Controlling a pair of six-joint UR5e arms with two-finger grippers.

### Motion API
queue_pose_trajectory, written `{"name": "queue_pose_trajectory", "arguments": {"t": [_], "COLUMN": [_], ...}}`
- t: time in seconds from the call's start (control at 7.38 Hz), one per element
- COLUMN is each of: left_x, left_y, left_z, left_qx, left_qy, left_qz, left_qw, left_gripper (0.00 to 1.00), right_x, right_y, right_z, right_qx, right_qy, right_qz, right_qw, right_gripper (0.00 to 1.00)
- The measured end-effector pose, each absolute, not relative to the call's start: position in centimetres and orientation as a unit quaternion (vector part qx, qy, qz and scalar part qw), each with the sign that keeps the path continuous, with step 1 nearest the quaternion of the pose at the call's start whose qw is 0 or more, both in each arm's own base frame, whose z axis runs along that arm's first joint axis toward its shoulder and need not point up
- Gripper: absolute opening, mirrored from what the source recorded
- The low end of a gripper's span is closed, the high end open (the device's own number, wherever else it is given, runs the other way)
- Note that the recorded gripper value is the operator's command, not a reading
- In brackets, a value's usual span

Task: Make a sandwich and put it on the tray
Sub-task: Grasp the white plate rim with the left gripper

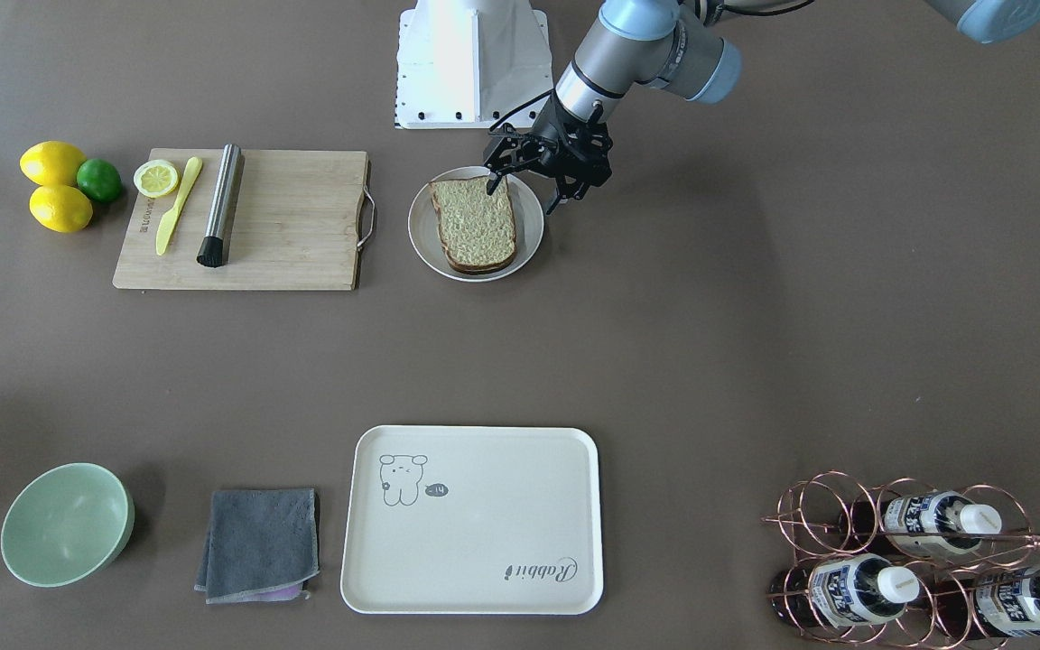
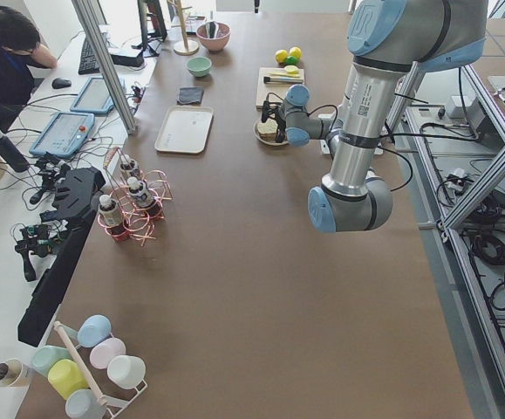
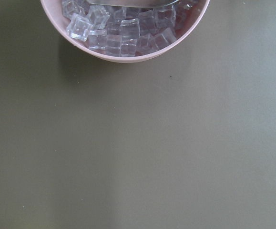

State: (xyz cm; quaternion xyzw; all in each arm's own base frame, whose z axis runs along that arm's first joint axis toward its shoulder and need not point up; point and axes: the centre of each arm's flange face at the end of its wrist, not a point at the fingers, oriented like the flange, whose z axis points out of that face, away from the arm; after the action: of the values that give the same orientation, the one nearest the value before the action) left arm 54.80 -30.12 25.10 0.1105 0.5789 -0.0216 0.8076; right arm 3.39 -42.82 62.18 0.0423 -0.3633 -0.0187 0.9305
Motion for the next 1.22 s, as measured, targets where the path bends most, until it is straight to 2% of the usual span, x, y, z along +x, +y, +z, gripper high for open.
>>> {"name": "queue_pose_trajectory", "arguments": {"t": [0.54,0.68,1.22], "left_x": [54.1,54.0,55.1], "left_y": [-30.6,-30.6,-30.5], "left_z": [28.0,28.5,29.7], "left_qx": [0.118,0.119,0.121], "left_qy": [0.557,0.554,0.543], "left_qz": [-0.012,-0.008,0.001], "left_qw": [0.822,0.824,0.831], "left_gripper": [0.95,0.68,0.66], "right_x": [7.1,7.2,7.3], "right_y": [-44.0,-43.9,-43.9], "right_z": [61.6,61.6,61.6], "right_qx": [-0.008,-0.009,-0.01], "right_qy": [-0.356,-0.356,-0.355], "right_qz": [0.023,0.025,0.025], "right_qw": [0.934,0.934,0.934], "right_gripper": [1.0,1.0,1.0]}}
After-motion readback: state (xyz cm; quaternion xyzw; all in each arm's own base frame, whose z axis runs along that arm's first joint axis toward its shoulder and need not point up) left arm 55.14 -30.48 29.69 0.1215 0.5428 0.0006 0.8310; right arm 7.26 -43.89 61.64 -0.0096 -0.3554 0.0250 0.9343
